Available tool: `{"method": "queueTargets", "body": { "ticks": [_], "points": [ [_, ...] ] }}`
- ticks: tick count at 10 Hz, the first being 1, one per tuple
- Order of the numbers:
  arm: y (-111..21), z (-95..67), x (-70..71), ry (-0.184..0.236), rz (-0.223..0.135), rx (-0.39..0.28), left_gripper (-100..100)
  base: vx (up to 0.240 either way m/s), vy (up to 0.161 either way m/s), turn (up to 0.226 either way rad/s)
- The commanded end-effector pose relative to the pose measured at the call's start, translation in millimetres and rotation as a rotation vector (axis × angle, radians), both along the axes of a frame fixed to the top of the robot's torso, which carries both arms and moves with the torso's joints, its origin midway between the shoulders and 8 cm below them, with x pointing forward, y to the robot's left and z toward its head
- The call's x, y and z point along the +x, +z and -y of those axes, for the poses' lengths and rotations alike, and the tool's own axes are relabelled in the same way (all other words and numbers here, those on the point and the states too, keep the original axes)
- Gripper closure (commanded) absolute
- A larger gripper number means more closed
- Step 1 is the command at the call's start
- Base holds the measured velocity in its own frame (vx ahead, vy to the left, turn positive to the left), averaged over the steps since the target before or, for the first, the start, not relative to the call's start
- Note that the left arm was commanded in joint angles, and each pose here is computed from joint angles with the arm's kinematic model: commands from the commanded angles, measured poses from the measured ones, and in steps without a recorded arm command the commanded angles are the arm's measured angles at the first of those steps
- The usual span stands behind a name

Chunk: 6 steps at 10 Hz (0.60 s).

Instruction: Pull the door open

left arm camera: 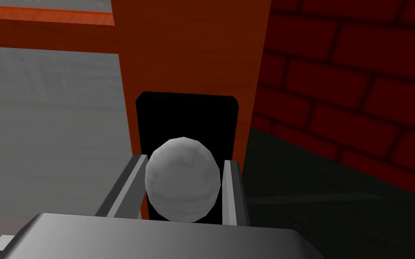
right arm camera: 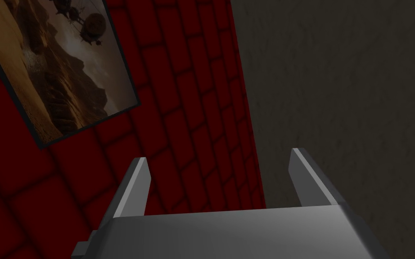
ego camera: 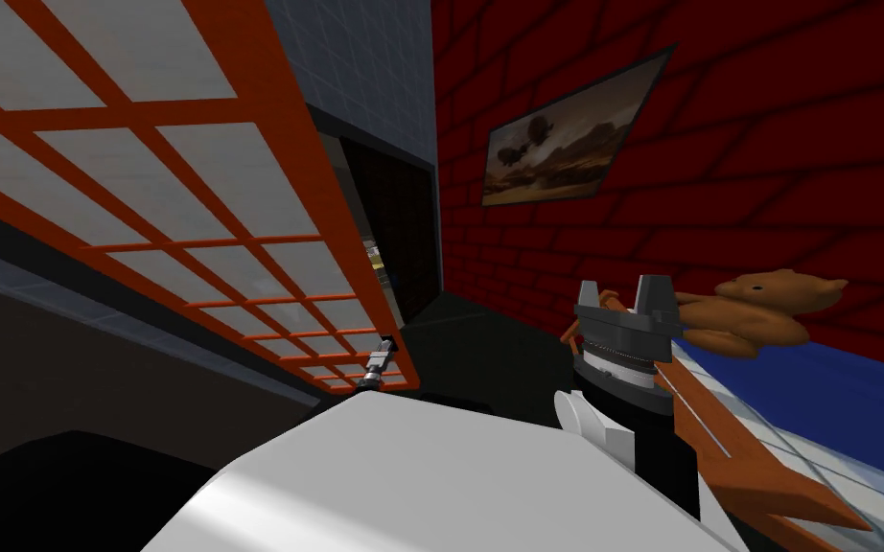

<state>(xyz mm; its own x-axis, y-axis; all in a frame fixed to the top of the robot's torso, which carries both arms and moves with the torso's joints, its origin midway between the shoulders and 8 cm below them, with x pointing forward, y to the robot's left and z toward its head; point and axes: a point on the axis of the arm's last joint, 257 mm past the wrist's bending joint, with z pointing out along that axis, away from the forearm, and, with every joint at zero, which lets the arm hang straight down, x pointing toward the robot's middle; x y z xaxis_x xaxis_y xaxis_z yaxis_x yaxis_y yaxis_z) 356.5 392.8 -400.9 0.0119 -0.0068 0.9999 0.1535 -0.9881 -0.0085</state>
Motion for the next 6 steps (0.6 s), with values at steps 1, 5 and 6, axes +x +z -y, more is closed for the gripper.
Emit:
{"method": "queueTargets", "body": {
  "ticks": [1,5,6],
  "points": [
    [-1.1,1.3,-5.6,-0.016,0.003,-0.005,100,-0.196,-0.007,-0.143],
    [1.1,-5.7,-22.4,-0.056,0.009,-0.005,100,-0.206,0.017,-0.140],
    [1.7,-7.2,-26.3,-0.066,0.010,-0.005,100,-0.223,0.042,-0.111]
  ]
}}
